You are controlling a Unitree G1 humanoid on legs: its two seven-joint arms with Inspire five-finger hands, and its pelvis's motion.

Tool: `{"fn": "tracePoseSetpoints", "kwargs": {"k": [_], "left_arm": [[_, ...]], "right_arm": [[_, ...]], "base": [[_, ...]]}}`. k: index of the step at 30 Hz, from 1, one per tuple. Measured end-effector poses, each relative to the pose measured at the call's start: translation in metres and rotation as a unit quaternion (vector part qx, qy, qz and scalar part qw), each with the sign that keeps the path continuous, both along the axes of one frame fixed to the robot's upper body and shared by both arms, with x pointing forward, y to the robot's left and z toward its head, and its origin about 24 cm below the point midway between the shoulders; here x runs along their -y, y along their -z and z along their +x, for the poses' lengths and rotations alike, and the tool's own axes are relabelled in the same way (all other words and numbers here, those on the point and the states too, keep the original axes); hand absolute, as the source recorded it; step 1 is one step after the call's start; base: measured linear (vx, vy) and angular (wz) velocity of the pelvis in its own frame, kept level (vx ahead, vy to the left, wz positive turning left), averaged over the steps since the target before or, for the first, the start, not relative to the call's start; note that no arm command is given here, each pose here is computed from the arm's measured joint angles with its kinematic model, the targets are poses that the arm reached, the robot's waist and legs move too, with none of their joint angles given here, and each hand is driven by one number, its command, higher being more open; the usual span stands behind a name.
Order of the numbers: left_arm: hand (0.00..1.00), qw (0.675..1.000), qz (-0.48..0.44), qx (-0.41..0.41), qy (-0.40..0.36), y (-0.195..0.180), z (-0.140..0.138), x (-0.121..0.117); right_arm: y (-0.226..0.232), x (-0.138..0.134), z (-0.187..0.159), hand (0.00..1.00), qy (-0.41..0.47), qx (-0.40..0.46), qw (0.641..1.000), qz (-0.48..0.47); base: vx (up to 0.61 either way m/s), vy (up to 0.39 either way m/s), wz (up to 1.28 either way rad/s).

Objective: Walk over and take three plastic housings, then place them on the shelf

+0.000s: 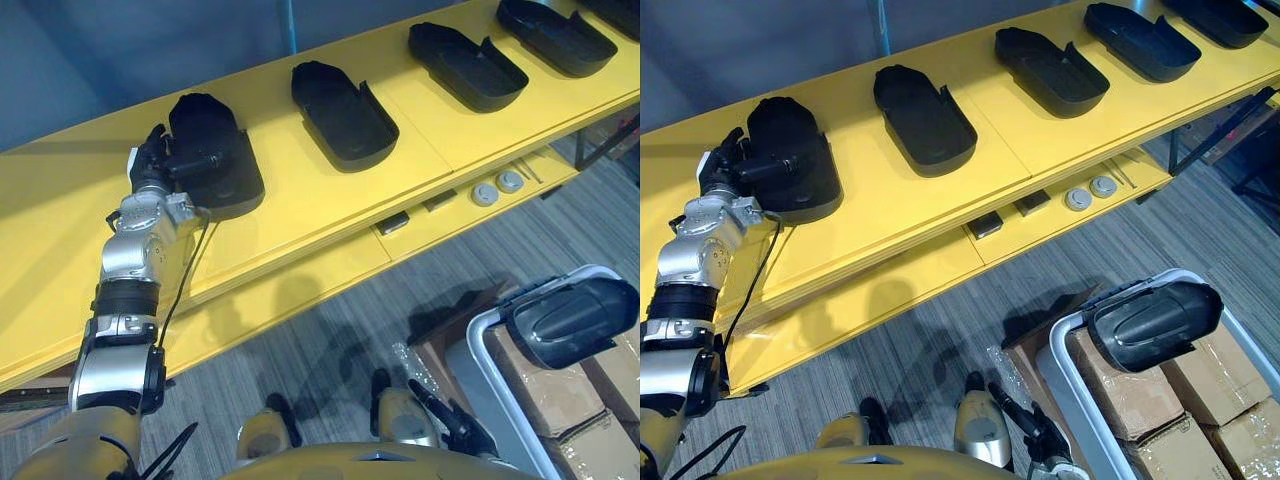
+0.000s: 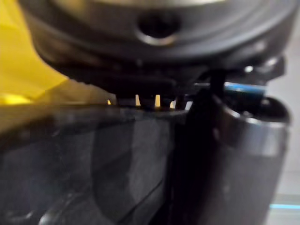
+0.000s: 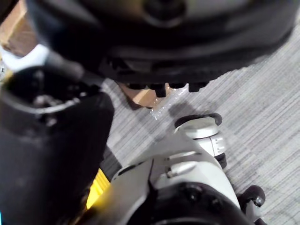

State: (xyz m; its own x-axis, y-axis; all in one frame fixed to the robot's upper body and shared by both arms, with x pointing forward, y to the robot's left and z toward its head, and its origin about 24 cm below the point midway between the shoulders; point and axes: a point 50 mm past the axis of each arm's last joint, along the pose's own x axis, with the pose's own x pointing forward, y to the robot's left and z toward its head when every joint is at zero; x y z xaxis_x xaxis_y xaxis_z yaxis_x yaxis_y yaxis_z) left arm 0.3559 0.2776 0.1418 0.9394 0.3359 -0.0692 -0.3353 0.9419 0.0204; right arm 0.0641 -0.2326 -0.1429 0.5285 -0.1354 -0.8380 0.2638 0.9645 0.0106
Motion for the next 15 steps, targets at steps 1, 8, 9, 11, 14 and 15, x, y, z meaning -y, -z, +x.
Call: {"fn": "tracePoseSetpoints", "kwargs": {"k": [1,8,9,11,14,15], "left_arm": [[1.0,1.0,0.011,-0.002,0.003,0.0,0.0,0.0],[1.0,0.995,0.086,-0.058,0.001,0.006,0.001,-0.004],[1.0,0.993,0.098,-0.065,0.0,0.006,0.001,-0.004],[1.0,0.986,0.139,-0.095,-0.01,0.009,0.0,-0.009],[1.0,0.971,0.195,-0.136,-0.012,0.013,0.0,-0.015],[1.0,0.967,0.208,-0.148,-0.013,0.015,-0.001,-0.018]], "right_arm": [[0.0,0.0,0.0,1.0,0.0,0.0,1.0,0.0],[0.001,0.0,-0.004,1.0,0.003,-0.007,1.0,-0.001],[0.002,0.0,-0.004,1.0,0.003,-0.008,1.0,0.0],[0.003,-0.001,-0.007,1.0,0.006,-0.012,1.0,0.001],[0.007,-0.002,-0.016,1.0,0.015,-0.033,0.999,0.006],[0.008,-0.002,-0.019,1.0,0.019,-0.038,0.999,0.007]], "base": [[0.0,0.0,0.0],[0.0,0.0,0.0],[-0.01,-0.012,0.04],[-0.01,-0.024,0.04],[-0.01,-0.038,0.0],[-0.02,-0.03,0.03]]}}
